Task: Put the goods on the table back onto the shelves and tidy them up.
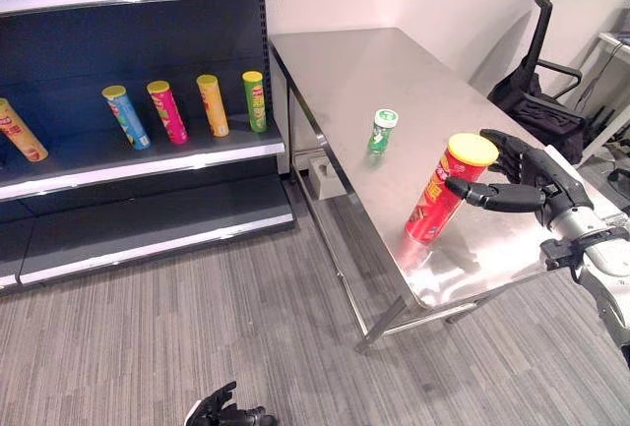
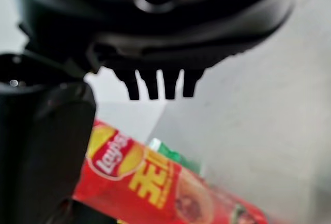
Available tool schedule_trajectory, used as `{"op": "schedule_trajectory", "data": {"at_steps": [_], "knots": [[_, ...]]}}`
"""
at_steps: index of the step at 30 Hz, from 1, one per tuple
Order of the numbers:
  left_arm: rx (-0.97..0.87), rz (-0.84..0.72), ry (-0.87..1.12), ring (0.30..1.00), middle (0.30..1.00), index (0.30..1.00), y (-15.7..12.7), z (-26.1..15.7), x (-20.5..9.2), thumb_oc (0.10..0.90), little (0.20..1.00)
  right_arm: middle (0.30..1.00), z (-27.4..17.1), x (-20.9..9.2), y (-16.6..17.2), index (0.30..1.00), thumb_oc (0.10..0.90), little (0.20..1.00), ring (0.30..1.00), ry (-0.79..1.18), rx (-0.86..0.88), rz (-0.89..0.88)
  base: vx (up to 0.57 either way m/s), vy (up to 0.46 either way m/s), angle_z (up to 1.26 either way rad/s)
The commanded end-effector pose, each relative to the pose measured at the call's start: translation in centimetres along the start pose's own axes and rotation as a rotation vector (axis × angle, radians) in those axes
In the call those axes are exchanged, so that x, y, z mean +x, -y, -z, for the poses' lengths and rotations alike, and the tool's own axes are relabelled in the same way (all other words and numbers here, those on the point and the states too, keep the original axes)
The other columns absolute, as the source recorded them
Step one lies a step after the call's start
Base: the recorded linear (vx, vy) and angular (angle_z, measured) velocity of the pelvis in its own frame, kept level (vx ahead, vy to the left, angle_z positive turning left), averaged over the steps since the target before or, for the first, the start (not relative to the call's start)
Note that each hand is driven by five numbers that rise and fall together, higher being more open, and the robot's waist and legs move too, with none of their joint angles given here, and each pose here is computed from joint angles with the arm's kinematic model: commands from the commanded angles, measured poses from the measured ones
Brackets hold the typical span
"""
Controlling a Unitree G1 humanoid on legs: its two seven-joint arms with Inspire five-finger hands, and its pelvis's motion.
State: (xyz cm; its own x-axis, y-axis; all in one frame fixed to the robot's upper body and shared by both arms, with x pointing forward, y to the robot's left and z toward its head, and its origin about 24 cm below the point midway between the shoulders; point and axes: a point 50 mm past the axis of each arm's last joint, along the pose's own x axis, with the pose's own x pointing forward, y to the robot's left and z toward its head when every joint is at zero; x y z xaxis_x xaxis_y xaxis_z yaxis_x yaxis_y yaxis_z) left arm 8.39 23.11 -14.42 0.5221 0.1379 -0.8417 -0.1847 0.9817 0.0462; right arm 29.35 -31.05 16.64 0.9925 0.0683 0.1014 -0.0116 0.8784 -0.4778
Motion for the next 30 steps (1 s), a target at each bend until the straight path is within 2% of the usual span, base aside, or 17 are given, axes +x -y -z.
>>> {"op": "schedule_trajectory", "data": {"at_steps": [1,14,15,17,30], "knots": [[0.084,0.034,0.145,0.9,0.9,0.9,0.0,-3.6,0.5,0.8,0.9,0.9,-7.0,1.7,3.1,0.9,0.8,0.9,0.9,0.263,-0.088,0.092,0.0,0.003,0.11],[0.083,0.031,0.148,0.9,0.9,0.9,0.0,-3.6,0.4,0.8,0.9,0.9,-7.3,2.6,2.7,0.9,0.8,0.9,0.9,0.256,-0.102,0.084,0.0,0.0,0.01],[0.08,0.027,0.15,0.9,0.9,0.9,0.0,-3.6,0.4,0.8,0.9,0.535,-7.4,2.7,2.6,0.535,0.557,0.535,0.535,0.263,-0.093,0.088,0.0,0.0,0.0],[0.08,0.024,0.15,0.9,0.9,0.9,-0.1,-3.6,0.4,0.8,0.9,0.3,-7.5,2.8,2.6,0.3,0.4,0.3,0.3,0.27,-0.089,0.092,0.0,0.0,0.0],[0.082,0.006,0.144,0.9,0.9,0.9,-0.4,-3.6,0.4,0.8,0.9,0.3,-8.5,2.4,3.2,0.3,0.4,0.3,0.3,0.335,-0.05,0.175,0.0,-0.001,0.0]]}}
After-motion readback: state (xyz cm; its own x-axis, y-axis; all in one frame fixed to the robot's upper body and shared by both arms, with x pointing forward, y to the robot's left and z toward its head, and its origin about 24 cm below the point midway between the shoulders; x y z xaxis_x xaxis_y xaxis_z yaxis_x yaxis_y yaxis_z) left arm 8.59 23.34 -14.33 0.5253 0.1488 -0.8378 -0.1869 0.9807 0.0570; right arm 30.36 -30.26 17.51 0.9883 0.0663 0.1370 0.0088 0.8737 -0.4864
